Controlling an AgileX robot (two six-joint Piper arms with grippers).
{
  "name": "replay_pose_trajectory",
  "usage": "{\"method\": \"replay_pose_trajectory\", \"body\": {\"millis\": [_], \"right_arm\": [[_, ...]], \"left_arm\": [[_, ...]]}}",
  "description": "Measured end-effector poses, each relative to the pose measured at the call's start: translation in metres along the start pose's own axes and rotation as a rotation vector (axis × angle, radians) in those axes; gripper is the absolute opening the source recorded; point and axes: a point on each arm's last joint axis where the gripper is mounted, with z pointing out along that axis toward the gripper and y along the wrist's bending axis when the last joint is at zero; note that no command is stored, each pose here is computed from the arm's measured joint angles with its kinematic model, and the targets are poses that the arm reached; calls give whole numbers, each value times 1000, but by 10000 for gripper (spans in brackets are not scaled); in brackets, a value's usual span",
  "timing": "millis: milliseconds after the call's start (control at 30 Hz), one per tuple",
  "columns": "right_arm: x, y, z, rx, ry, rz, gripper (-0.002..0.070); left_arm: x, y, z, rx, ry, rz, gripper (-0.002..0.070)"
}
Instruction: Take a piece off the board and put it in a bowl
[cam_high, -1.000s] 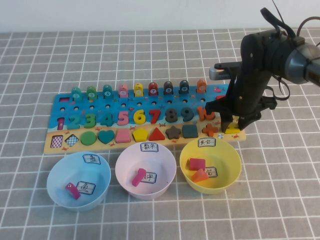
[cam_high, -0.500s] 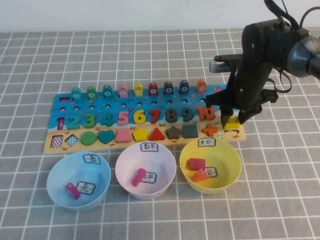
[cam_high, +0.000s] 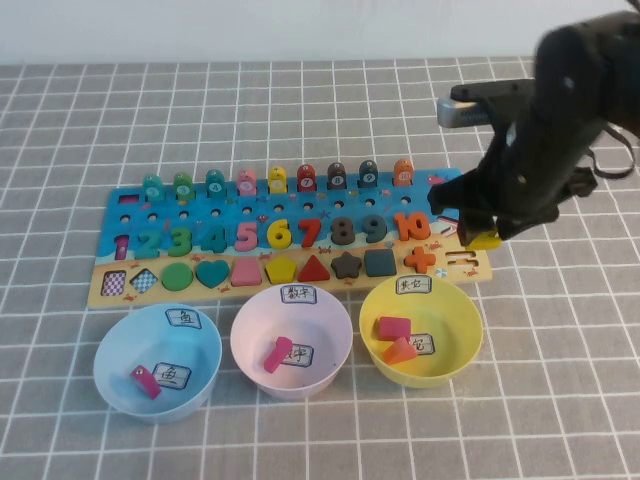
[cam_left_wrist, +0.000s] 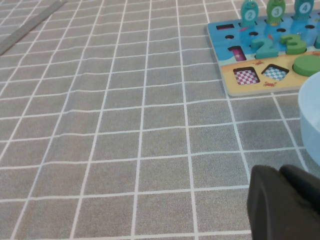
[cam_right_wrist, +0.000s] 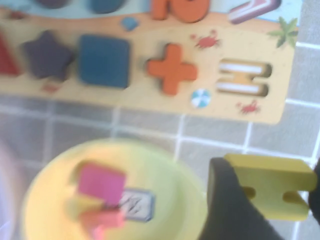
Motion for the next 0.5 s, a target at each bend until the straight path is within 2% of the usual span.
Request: {"method": "replay_pose_trajectory", "body": {"millis": [233,500], "right_arm": [[66,18,-36,-106,-174,-78,297],[109,36,-22,-189,-176,-115,297]], "left_arm": [[0,0,0,0,0,0,-2],[0,0,0,0,0,0,-2]]}}
